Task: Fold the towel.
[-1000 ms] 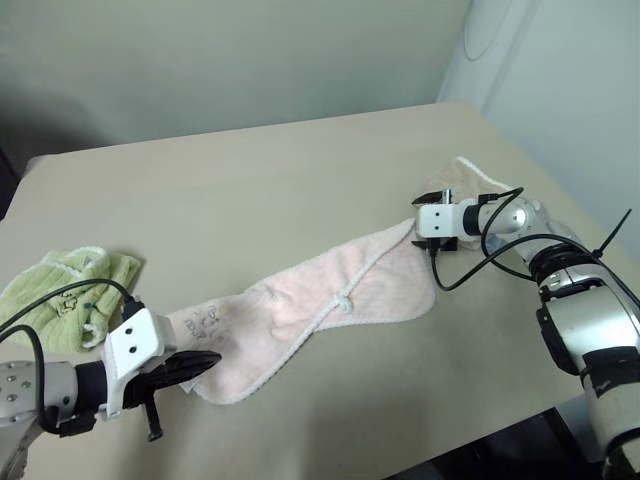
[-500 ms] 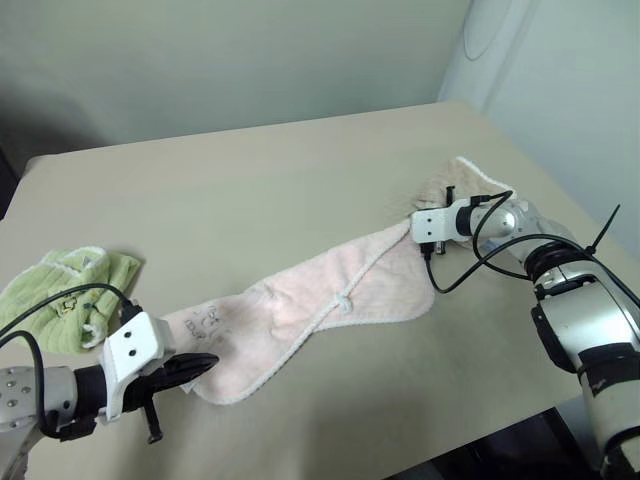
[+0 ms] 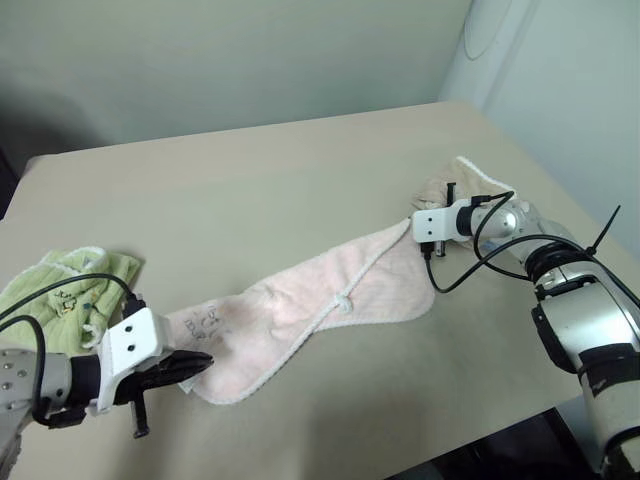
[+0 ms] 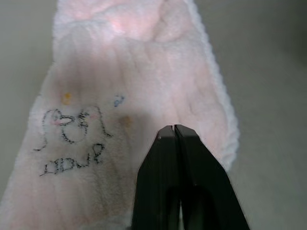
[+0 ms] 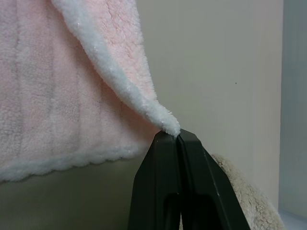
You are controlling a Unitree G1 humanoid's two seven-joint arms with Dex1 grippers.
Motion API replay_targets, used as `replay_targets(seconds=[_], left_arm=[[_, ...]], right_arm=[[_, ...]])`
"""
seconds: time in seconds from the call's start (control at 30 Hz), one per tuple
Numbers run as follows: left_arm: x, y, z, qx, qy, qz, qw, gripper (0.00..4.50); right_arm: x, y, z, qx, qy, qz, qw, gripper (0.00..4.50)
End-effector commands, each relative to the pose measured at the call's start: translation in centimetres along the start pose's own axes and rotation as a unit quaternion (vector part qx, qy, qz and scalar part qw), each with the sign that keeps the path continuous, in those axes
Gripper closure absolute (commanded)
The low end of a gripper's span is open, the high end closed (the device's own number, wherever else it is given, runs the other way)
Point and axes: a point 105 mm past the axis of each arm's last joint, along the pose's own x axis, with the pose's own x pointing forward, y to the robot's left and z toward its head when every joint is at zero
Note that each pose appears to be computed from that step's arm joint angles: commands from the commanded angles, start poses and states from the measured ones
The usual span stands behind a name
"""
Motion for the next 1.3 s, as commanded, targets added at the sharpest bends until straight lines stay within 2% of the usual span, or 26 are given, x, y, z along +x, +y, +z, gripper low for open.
replay_targets(seconds=[0.03,0.07,0.17,0.27,0.3,0.57,0.9,1.1,1.3], left_arm=[[-0.1,-0.7,0.7,0.020,0.003,-0.040,0.999,2.80],[-0.1,-0.7,0.8,0.022,0.004,-0.049,0.999,2.52],[0.1,-0.4,1.3,0.036,0.005,-0.071,0.997,1.29],[0.8,-0.2,2.0,0.056,0.002,-0.087,0.995,0.27],[1.3,0.0,2.1,0.068,0.004,-0.086,0.994,0.05],[3.5,0.1,2.7,0.094,-0.008,-0.158,0.983,0.05],[4.3,2.8,2.5,0.122,0.015,-0.185,0.975,0.05],[4.3,1.0,1.6,0.127,0.042,-0.234,0.963,0.05],[4.9,0.5,0.3,0.131,0.068,-0.237,0.960,0.05]], right_arm=[[-0.6,-1.3,-0.2,0.013,-0.002,-0.037,0.999,4.50],[-0.6,-1.3,-0.2,0.015,-0.002,-0.038,0.999,4.50],[-0.4,-1.4,-0.2,0.017,0.000,-0.039,0.999,4.50],[-0.2,-1.6,-0.1,0.021,0.003,-0.042,0.999,4.50],[-0.2,-1.7,0.0,0.024,0.002,-0.046,0.999,4.50],[0.2,-2.5,-0.1,0.055,0.014,-0.071,0.996,4.50],[1.3,-3.8,0.7,0.077,0.027,-0.093,0.992,4.50],[1.5,-3.9,1.3,0.075,0.014,-0.095,0.993,4.50],[1.6,-4.1,1.5,0.076,0.010,-0.101,0.992,4.50]])
